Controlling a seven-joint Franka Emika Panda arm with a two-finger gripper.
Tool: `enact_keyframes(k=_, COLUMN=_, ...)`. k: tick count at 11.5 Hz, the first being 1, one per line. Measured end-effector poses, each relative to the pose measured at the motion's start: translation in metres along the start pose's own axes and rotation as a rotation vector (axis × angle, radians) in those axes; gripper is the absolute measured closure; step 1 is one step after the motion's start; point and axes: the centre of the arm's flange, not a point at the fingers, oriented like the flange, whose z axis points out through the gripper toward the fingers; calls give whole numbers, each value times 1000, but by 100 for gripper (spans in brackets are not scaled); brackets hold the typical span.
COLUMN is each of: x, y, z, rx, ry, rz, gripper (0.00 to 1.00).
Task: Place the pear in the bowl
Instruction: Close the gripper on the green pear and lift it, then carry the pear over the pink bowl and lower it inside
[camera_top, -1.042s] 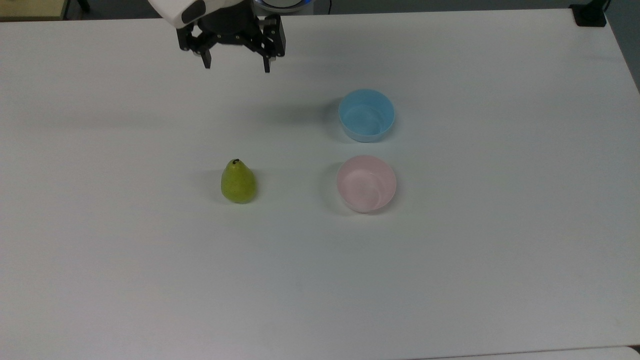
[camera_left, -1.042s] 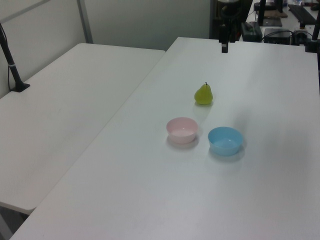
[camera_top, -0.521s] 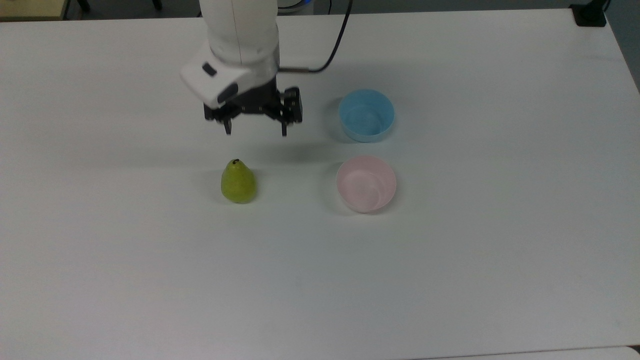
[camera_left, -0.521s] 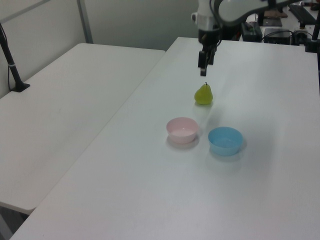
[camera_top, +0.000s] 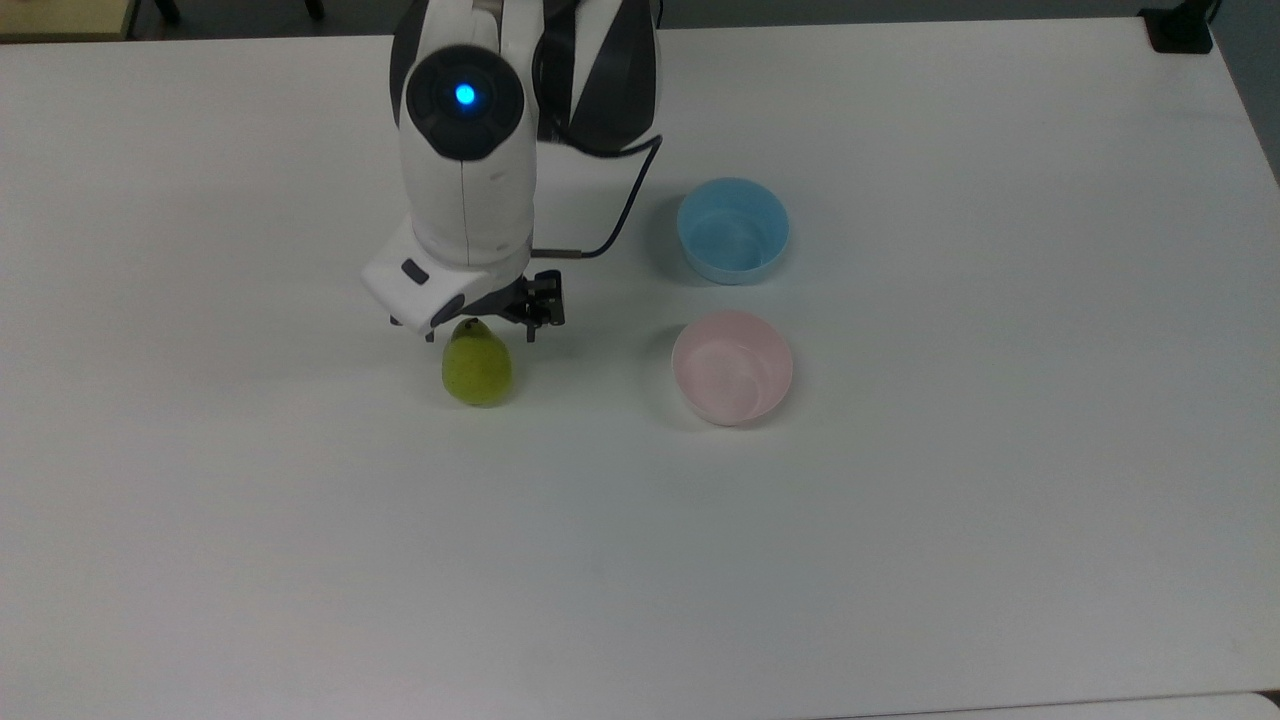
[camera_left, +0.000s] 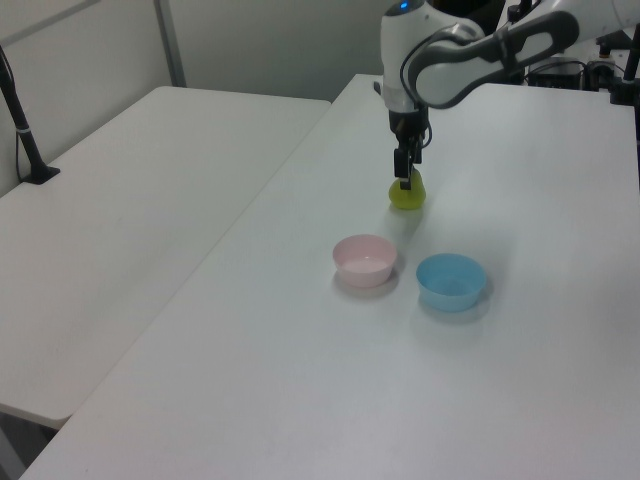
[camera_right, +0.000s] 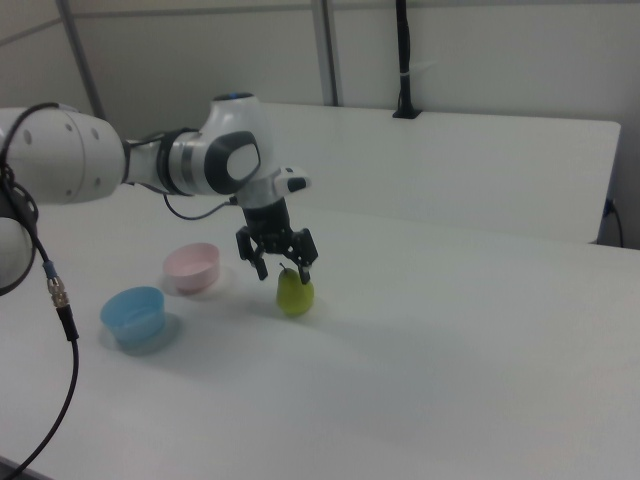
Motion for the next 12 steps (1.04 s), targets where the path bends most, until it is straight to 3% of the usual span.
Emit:
enact_keyframes(k=3, x=7, y=-1, z=38, rx=-29, ry=-17, rz=-17, gripper=0)
enact_keyframes(k=5, x=8, y=-2, z=42, rx=-38, ry=-22, rz=-24, gripper=7)
enact_keyframes(k=6, x=8, y=-2, z=42, rx=-38, ry=-22, rz=-24, gripper=12)
enact_keyframes(k=7, x=9, y=-2, z=40, rx=-38, ry=-18, rz=-24, gripper=28)
enact_keyframes(k=9, x=10, y=2, z=28, rx=-40, ry=3, rz=-18, gripper=29)
enact_keyframes(k=12, x=6, y=6, z=-39, rx=-12, ry=76, rz=4, gripper=29)
